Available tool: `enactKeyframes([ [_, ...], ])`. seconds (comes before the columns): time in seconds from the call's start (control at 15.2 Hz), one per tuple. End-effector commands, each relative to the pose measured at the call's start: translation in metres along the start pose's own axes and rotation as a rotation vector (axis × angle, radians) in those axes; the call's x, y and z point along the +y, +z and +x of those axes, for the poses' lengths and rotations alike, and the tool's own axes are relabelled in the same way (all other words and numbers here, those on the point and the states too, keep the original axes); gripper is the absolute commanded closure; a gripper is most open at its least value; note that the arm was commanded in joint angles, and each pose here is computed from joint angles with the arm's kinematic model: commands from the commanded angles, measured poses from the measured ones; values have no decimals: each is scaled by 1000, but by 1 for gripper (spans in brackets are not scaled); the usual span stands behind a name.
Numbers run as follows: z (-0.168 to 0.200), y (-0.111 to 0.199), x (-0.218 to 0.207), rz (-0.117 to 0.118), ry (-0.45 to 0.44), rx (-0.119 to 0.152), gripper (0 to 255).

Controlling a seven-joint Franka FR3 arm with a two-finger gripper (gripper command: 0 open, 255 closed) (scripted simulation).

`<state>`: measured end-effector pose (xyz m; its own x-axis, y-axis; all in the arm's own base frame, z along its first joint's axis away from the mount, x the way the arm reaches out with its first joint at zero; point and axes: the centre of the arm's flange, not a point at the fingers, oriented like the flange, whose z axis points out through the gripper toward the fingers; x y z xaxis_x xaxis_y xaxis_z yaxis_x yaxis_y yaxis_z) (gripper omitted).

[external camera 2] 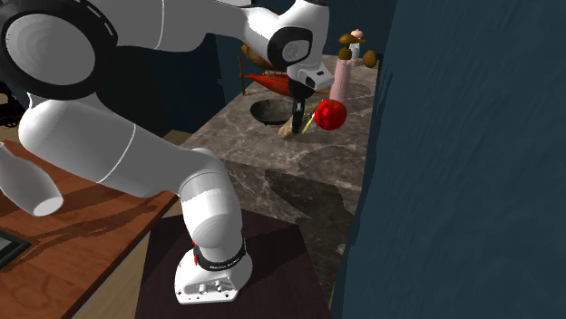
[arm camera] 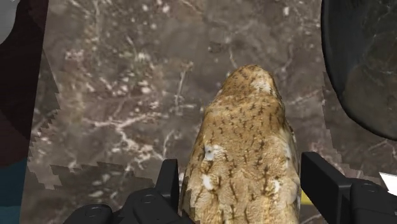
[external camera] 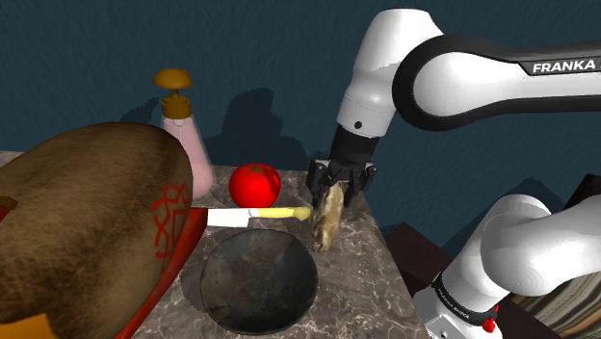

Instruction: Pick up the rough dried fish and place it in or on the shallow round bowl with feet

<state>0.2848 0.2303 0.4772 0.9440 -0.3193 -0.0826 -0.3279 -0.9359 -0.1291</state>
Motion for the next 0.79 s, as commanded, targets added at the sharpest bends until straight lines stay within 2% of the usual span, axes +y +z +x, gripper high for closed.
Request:
enactKeyframes([
  [0.0,-1,-12,-1,0,0,0,255],
  [0.73,-6,-65,-8,0,0,0,255],
])
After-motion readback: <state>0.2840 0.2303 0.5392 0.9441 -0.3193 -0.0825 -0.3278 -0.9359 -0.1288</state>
